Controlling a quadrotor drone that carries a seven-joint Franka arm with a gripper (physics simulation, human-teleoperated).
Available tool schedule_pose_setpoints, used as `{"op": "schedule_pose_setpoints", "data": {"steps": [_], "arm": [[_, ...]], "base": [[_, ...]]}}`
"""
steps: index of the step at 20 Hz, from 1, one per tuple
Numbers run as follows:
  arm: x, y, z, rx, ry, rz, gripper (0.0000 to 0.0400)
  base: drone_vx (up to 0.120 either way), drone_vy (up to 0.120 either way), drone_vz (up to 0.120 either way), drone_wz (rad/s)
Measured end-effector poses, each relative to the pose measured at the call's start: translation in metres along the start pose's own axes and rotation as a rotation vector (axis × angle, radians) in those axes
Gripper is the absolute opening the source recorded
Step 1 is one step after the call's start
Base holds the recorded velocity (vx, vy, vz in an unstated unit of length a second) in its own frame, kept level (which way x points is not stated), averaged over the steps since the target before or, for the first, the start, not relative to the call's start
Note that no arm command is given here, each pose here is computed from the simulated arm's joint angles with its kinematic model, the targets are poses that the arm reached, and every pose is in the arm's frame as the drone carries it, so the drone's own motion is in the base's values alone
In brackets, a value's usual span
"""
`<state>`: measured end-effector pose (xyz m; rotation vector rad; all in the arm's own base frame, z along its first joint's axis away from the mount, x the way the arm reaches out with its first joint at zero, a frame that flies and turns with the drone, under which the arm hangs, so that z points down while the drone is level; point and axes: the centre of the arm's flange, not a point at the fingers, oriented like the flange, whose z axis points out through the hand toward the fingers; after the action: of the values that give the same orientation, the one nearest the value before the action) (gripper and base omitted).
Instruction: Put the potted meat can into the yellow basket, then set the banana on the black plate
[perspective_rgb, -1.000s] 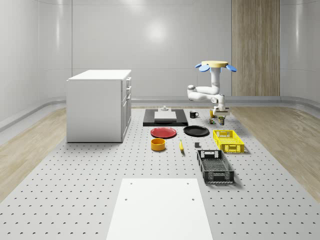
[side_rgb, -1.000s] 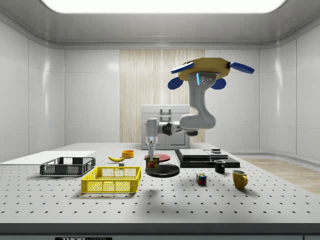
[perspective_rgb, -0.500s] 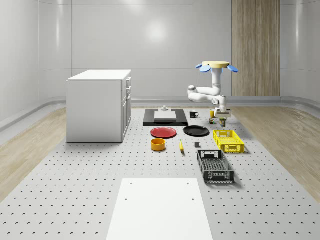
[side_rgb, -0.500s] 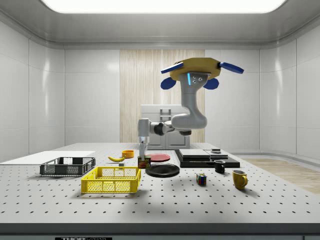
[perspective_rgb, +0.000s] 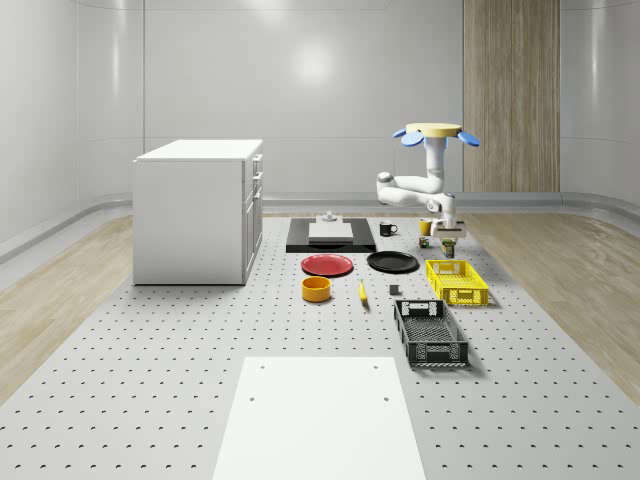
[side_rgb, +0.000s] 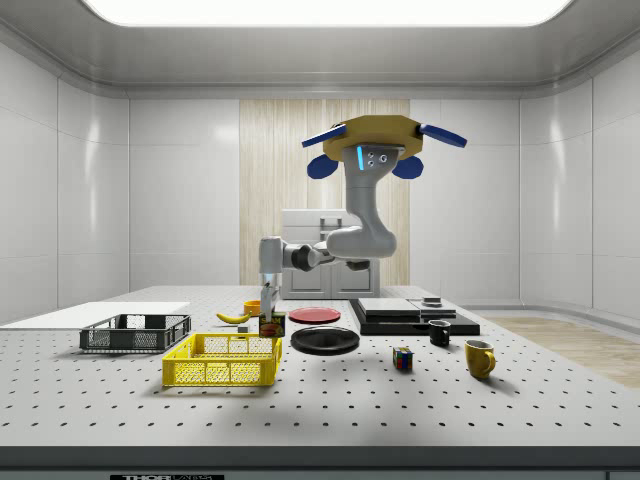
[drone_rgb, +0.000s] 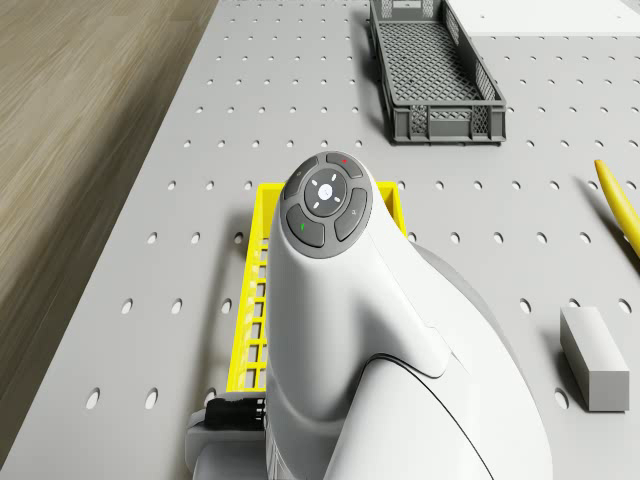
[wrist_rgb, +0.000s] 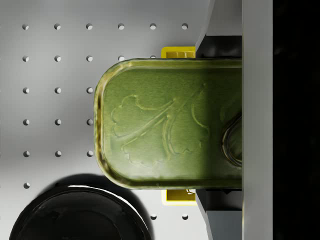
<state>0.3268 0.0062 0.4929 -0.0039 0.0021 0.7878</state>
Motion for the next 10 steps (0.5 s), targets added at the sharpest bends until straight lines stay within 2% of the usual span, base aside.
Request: {"op": "schedule_pose_setpoints", "data": {"steps": [7,10], "arm": [[0.0,0.0,0.0,0.0,0.0,0.0,0.0291],[0.0,0.0,0.0,0.0,0.0,0.0,0.0291]], "base": [[0.12,0.0,0.0,0.0],[0.12,0.0,-0.12,0.0]]}}
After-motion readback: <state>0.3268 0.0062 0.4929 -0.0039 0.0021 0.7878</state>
